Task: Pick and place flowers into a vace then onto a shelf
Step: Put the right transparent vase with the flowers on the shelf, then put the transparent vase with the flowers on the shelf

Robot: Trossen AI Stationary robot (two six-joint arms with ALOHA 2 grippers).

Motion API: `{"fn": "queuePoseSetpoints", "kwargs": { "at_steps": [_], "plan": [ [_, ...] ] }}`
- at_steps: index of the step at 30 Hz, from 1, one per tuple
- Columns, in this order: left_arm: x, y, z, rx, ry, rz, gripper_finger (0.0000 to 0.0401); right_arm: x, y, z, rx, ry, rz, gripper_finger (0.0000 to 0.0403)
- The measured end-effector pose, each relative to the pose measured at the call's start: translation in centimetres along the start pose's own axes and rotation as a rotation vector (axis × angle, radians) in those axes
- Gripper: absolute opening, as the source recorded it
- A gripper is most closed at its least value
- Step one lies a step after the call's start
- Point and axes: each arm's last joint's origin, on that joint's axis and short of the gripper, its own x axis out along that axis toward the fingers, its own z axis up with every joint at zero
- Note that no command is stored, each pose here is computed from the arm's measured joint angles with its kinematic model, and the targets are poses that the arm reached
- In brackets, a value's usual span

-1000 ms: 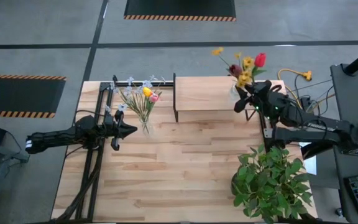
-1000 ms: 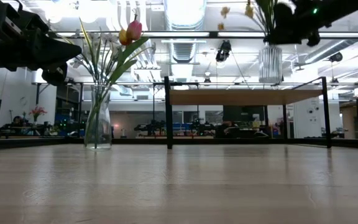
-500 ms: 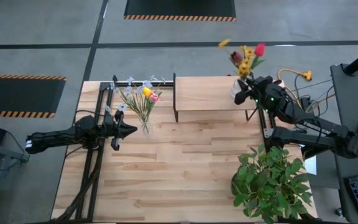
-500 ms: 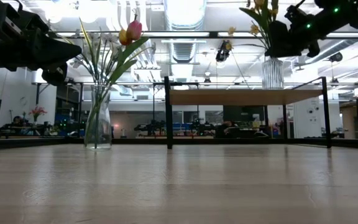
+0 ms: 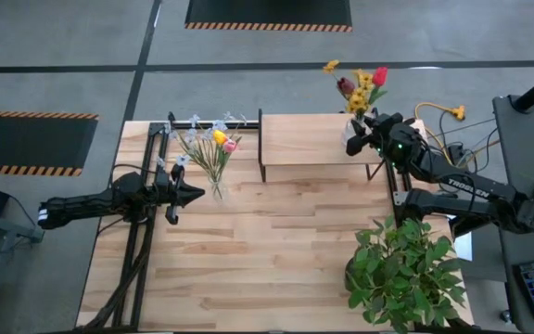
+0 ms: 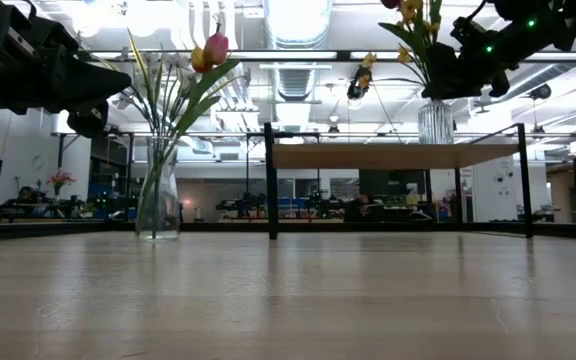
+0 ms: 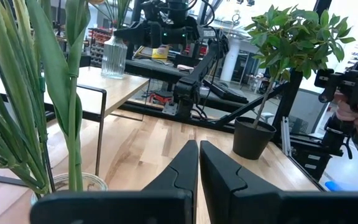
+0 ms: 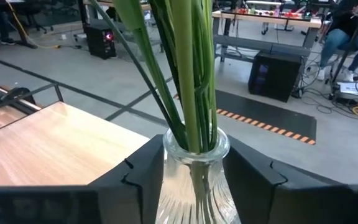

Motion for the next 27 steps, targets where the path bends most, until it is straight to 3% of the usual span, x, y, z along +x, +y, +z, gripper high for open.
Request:
{"fn": "queuePoseSetpoints", "kwargs": {
  "at_steps": [7, 17, 20, 27],
  "plan": [
    [0.0, 0.0, 0.0, 0.0, 0.0, 0.0, 0.0, -0.4, -0.1, 0.2, 0.012, -0.012, 0.002, 0.0183],
    [0.0, 0.0, 0.0, 0.0, 0.001, 0.0, 0.0, -2.1, -0.8, 0.3, 0.007, -0.014, 0.038, 0.0262],
    [0.0, 0.0, 0.0, 0.0, 0.001, 0.0, 0.0, -3.0, -1.0, 0.5, 0.014, -0.022, 0.117, 0.0278],
    [0.0, 0.0, 0.0, 0.0, 0.002, 0.0, 0.0, -5.0, -0.9, 0.3, 0.016, -0.01, 0.428, 0.029]
  ]
}}
